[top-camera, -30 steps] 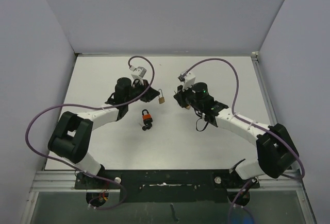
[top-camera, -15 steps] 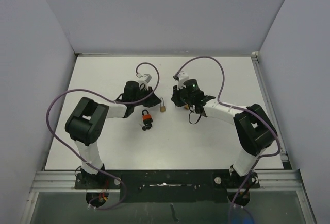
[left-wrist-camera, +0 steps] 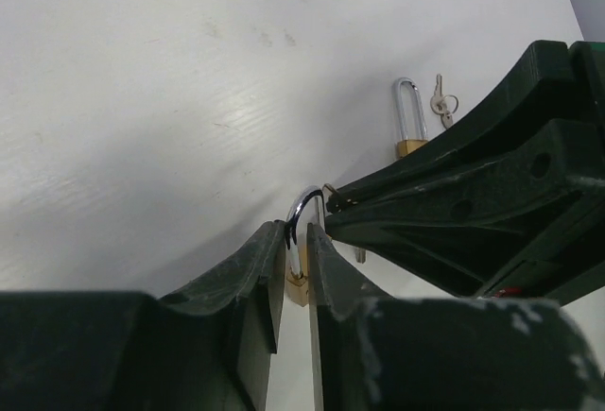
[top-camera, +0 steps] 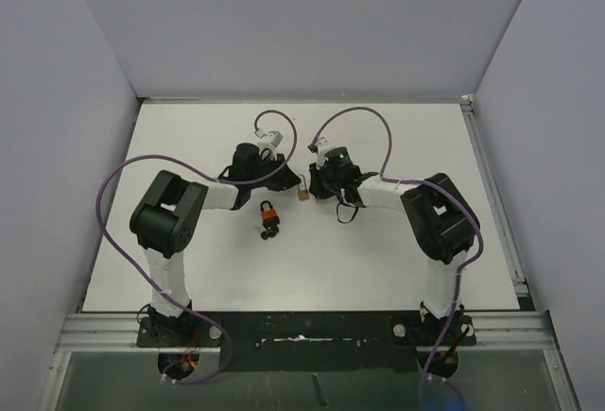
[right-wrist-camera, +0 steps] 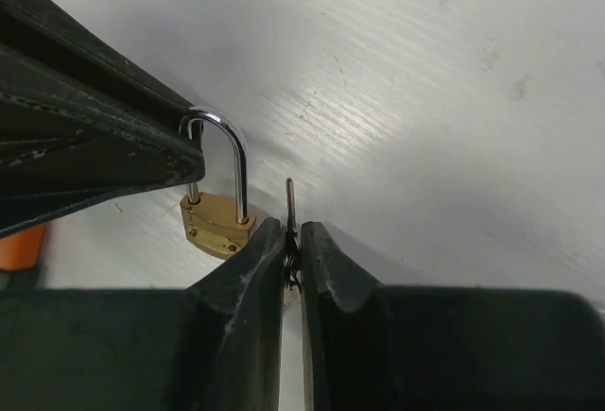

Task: Lock with the key
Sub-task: Place the lock at the center of the board.

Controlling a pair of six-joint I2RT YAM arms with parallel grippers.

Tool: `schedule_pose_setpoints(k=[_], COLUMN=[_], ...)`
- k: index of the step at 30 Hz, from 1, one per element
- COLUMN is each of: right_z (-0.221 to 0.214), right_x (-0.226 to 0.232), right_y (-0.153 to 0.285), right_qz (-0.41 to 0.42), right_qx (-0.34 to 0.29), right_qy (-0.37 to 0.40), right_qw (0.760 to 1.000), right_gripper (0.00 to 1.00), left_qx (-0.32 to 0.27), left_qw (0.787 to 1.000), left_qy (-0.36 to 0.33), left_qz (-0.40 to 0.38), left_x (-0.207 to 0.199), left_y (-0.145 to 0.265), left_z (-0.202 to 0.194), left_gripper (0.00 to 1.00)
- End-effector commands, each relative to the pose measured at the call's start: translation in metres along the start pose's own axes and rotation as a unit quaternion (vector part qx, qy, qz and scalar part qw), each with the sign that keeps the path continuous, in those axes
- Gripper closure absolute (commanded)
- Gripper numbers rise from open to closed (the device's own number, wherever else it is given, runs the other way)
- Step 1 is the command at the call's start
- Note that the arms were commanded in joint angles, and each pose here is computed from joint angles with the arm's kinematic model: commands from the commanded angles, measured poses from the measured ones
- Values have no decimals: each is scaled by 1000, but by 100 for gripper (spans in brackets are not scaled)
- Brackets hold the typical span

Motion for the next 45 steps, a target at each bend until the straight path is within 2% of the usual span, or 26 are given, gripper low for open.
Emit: schedule_pose_setpoints(k=[1,7,13,20,21,22,23,24,25,27,31,38,45], right_z=[26,27,42,85,94,102,110,118,124,135,144,132,125], right_x=[3,1,-1,0,0,-1,-1,0,0,0,-8,7,27], right_y=[-6,-4,14,62,72,83,93,103,112,128,148,138,135], right_qz=[10,3,-12,-43,-51,-59,-64,-65,-63,-53,-44,18,67], right_qx=[-32,-36,-64,-126,-140,-156,-172,-188,-201,-227,-255,-221,-243], right_qy=[-1,-2,13,40,42,41,38,36,35,26,-76,-12,23], right_qw=[999,999,998,990,988,985,982,979,977,972,963,975,968], right_gripper=[87,63,60,57,52,43,30,11,0,2,2,2,0], left_qx=[-14,-18,-43,-86,-93,-98,-105,-111,-116,-126,-141,-158,-171], left_qw=[1000,999,998,995,994,993,993,992,991,990,987,985,981], left_qy=[-23,-26,-35,-53,-57,-59,-62,-65,-67,-69,-71,-74,-84], left_qz=[-1,2,-5,-5,-6,-6,-7,-8,-9,-11,-11,-2,42], left_x=[1,3,-3,-20,-24,-27,-31,-35,-38,-45,-53,-59,-52], left_y=[-7,-7,1,27,32,37,41,46,50,58,71,86,107], left_z=[14,17,34,66,71,73,77,80,83,88,94,97,92], left_gripper=[82,62,58,56,56,56,56,56,56,56,56,56,56])
Point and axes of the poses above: each gripper's point midway between its finger pads, its own y axis back along the fingers, its own x axis along the line the jaws close on, z = x × y, the point moved 3 cm from there along y, back along the fingers
